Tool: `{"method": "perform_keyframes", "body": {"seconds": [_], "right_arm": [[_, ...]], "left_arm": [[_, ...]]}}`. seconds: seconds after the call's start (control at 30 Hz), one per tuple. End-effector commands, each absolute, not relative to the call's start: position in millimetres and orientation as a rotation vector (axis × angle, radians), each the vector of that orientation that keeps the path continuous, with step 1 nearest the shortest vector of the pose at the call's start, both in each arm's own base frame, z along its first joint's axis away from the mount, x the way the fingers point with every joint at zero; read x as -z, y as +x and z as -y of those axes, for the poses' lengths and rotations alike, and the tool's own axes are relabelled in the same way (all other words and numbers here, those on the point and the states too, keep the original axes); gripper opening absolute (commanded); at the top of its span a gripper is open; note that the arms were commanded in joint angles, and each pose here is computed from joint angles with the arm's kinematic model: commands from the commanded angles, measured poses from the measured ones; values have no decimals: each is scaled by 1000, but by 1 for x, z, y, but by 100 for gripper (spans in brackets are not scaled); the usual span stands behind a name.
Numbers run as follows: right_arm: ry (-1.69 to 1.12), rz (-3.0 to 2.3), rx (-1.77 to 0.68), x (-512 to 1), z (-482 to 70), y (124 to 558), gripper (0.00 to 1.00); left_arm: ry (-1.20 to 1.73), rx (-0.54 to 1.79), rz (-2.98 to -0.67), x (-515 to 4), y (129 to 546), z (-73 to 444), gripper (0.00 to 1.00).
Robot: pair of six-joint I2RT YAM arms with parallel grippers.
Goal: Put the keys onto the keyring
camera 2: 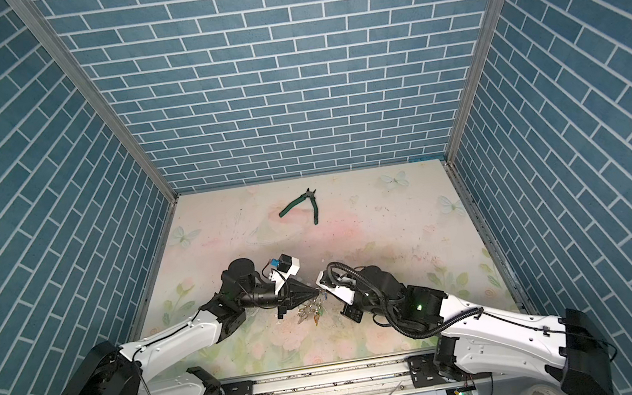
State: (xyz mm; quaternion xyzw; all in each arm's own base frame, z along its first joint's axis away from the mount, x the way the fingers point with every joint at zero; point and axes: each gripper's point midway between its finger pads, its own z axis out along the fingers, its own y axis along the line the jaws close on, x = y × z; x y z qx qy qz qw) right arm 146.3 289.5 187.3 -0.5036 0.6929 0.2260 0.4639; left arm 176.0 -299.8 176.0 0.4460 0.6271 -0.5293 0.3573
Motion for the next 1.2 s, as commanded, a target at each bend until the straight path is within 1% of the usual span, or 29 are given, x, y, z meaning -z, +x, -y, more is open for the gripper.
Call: {"method": "perform_keyframes", "body": {"seconds": [0.0, 0.33, 0.63, 0.8, 0.87, 0.97, 1.03, 1.13, 1.17], "right_arm": [[-1252, -1654, -521, -188, -288, 146, 0], [-1266, -1624, -528, -190, -294, 142, 0], [-1191, -1623, -412, -195, -284, 157, 0], [-1211, -1614, -452, -196, -289, 152, 0], [-1236, -1605, -512, -198, -293, 144, 0], [-1278, -1595, -590, -199, -297, 131, 0], [-1297, -1612, -582, -196, -295, 129, 0], [-1320, -1614, -573, -193, -291, 127, 0], [-1334, -1608, -585, -193, -292, 124, 0]], "left_arm": [[1139, 1349, -1592, -186, 183, 300, 0], [1137, 1349, -1602, -186, 183, 300, 0], [1138, 1351, -1601, -186, 182, 300, 0], [1142, 1339, -1578, -187, 181, 298, 0], [1154, 1290, -1559, -184, 181, 296, 0], [1197, 1102, -1517, -171, 185, 289, 0], [1218, 981, -1426, -170, 183, 280, 0], [1262, 889, -1271, -172, 171, 273, 0], [1272, 874, -1252, -171, 169, 272, 0]]}}
